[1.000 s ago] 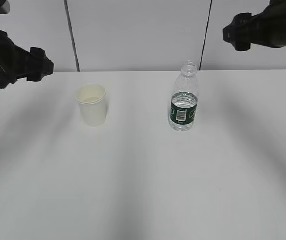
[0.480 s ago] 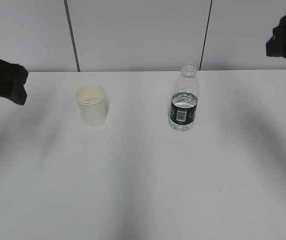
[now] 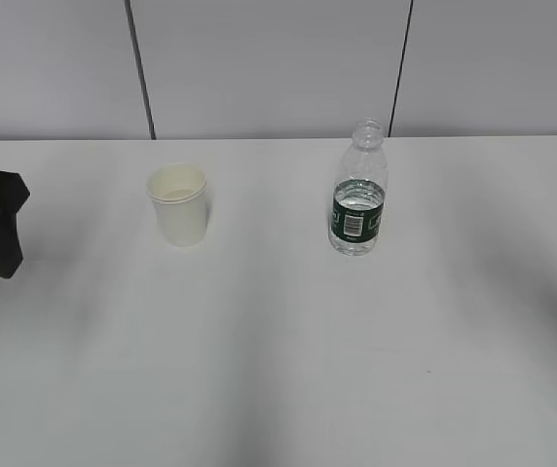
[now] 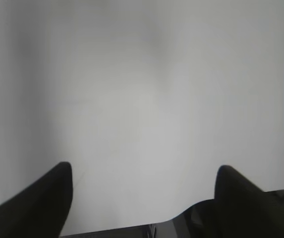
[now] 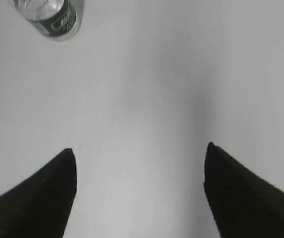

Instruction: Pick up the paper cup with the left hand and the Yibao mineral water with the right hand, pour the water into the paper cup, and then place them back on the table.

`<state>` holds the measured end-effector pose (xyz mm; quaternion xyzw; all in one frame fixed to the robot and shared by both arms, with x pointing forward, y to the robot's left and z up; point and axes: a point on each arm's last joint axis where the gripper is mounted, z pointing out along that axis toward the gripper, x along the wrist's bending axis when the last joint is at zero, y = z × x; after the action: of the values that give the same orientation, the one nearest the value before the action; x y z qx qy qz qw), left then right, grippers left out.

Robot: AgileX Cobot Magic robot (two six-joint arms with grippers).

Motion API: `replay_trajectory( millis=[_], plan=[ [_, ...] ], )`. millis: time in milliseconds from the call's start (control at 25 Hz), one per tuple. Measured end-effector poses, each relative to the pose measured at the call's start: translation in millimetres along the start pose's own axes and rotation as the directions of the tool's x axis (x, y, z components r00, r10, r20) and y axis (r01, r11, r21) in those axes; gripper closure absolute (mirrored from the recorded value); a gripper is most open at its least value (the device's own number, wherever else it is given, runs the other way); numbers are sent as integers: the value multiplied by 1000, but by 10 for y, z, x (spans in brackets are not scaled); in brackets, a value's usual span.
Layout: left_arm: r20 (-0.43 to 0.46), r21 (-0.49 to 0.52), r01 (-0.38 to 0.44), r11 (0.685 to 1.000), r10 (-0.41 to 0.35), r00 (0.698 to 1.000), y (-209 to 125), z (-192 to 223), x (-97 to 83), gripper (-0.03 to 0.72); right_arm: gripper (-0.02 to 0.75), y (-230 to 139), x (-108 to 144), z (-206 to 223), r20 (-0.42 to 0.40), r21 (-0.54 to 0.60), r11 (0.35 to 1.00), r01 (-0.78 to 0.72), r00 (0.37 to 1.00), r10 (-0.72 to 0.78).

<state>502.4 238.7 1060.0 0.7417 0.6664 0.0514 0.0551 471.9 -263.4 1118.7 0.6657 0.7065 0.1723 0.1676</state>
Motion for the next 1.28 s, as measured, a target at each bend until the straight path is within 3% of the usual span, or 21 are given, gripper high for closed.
replay_trajectory(
  millis=[160,320,600,840,1040,1280],
  plan=[
    [3,-29,-15,999,15,1000,-73,-134,13,160,152,-98,24,-22,-31,114,993,32,999,-29],
    [19,-98,-11,995,13,1000,-183,-338,26,165,152,-131,50,-56,-65,129,991,45,997,-36],
    [42,-149,-4,989,10,999,-619,-487,73,171,152,-284,38,-443,-101,6,998,65,993,-64],
    [80,-202,9,979,8,997,-1057,-557,105,175,152,-622,-11,-824,-113,-124,990,60,991,-74],
    [94,-318,13,948,18,995,-1404,-726,156,178,152,-1015,-16,-967,-162,-191,981,43,984,-75],
    [113,-449,24,893,30,993,-1737,-916,201,182,152,-1468,-58,-1011,-157,-265,961,84,979,-129]
  ],
)
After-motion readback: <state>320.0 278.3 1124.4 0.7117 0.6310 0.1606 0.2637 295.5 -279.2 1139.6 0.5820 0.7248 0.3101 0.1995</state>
